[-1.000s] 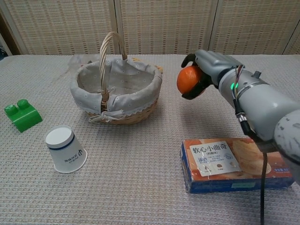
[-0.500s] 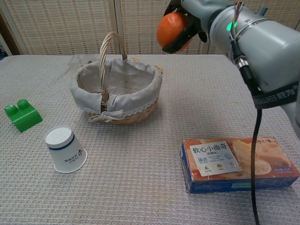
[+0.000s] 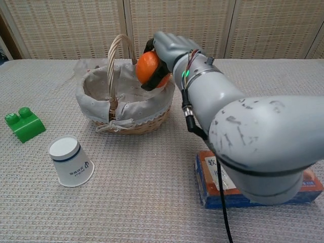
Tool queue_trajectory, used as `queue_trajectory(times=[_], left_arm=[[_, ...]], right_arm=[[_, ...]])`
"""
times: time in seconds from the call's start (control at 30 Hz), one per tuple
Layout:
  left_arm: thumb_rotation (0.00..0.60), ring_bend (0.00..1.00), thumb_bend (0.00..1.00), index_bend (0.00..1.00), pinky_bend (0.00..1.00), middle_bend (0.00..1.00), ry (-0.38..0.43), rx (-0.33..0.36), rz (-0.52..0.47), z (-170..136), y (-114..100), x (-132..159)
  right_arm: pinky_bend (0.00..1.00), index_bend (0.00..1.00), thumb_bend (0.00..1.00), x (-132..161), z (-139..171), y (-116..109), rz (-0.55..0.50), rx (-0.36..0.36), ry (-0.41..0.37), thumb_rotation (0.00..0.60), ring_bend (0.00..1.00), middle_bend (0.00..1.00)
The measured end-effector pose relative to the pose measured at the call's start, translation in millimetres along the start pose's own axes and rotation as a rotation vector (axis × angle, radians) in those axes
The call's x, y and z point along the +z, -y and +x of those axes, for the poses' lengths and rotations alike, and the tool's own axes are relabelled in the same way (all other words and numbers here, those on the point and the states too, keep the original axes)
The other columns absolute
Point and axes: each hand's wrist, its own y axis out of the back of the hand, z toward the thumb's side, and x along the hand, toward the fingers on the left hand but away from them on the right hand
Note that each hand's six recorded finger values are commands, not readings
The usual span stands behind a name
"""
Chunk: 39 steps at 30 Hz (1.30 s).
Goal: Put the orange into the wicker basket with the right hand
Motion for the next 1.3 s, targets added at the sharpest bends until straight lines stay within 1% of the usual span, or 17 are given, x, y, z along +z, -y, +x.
queue_trajectory(times=[0.03,0.07,0.1,0.13,0.17,0.2,0.23,0.3,0.4,0.63,0.8,0.9,1.03,1.13,1.2,1.3], left_arm=[[0.600,0.00,0.35,0.00,0.11,0.00,-0.001,-0.002,-0.003,0.1,0.2,-0.1],[0.600,0.00,0.35,0.00,0.11,0.00,-0.002,-0.003,-0.003,0.1,0.3,-0.1],[0.600,0.00,0.35,0.00,0.11,0.00,-0.001,-0.004,-0.003,0.0,0.4,0.0],[0.600,0.00,0.35,0.00,0.11,0.00,-0.001,-0.004,-0.004,0.1,0.3,0.3],[0.600,0.00,0.35,0.00,0.11,0.00,0.000,-0.004,-0.004,0.0,0.2,0.3],[0.600,0.00,0.35,0.00,0.11,0.00,0.000,-0.004,-0.004,0.0,0.3,0.3],[0.600,0.00,0.35,0.00,0.11,0.00,-0.001,-0.005,-0.005,0.0,0.4,0.2],[0.600,0.00,0.35,0.00,0.11,0.00,0.000,-0.005,-0.005,0.0,0.4,0.3],[0.600,0.00,0.35,0.00,0.11,0.00,-0.001,-0.005,-0.006,0.1,0.4,0.4],[0.600,0.00,0.35,0.00,0.11,0.00,0.000,-0.005,-0.004,-0.6,0.3,0.5],[0.600,0.00,0.35,0.00,0.11,0.00,-0.001,-0.002,-0.003,-1.0,-0.8,-0.6],[0.600,0.00,0.35,0.00,0.11,0.00,-0.003,-0.001,-0.002,-1.4,-1.1,-1.3],[0.600,0.00,0.35,0.00,0.11,0.00,-0.004,-0.001,0.008,-1.5,-0.8,-1.2],[0.600,0.00,0.35,0.00,0.11,0.00,-0.005,-0.001,0.017,-1.2,-0.1,-0.8],[0.600,0.00,0.35,0.00,0.11,0.00,-0.005,-0.002,0.026,-1.1,0.5,-0.4],[0.600,0.00,0.35,0.00,0.11,0.00,0.000,0.003,0.043,-1.0,0.9,1.3]], right_arm=[[0.57,0.37,0.26,2.4,-0.3,5.3,0.000,0.007,-0.004,0.600,0.56,0.64],[0.48,0.39,0.26,5.4,-0.3,11.5,0.001,0.017,-0.011,0.600,0.48,0.58],[0.37,0.38,0.25,7.4,0.0,15.5,0.002,0.026,-0.017,0.600,0.36,0.48],[0.30,0.33,0.25,8.8,0.3,18.8,0.003,0.034,-0.023,0.600,0.28,0.40],[0.22,0.23,0.23,10.1,0.7,22.4,0.003,0.045,-0.027,0.600,0.18,0.30],[0.15,0.08,0.21,10.8,1.1,24.1,0.000,0.051,-0.028,0.600,0.08,0.20],[0.13,0.03,0.19,11.0,1.0,24.3,-0.002,0.052,-0.028,0.600,0.04,0.14],[0.10,0.00,0.17,11.9,0.4,21.8,-0.006,0.043,-0.032,0.600,0.00,0.07],[0.09,0.00,0.15,12.1,-1.6,13.4,-0.009,0.013,-0.040,0.600,0.00,0.03],[0.08,0.00,0.14,5.2,-4.2,-7.6,-0.006,-0.025,-0.040,0.600,0.00,0.02],[0.08,0.00,0.14,-4.4,0.1,-30.3,-0.007,-0.057,-0.050,0.600,0.00,0.02],[0.08,0.00,0.14,-17.1,9.3,-47.0,0.006,-0.072,-0.063,0.600,0.00,0.02],[0.07,0.00,0.14,-46.8,32.1,-70.0,0.033,-0.068,-0.065,0.600,0.00,0.02],[0.07,0.00,0.14,-78.9,58.4,-87.8,0.060,-0.043,-0.046,0.600,0.00,0.02],[0.07,0.00,0.14,-108.1,81.1,-97.4,0.098,-0.020,-0.018,0.600,0.00,0.02],[0.05,0.00,0.14,-153.1,116.0,-104.9,0.182,0.011,0.027,0.600,0.00,0.00]])
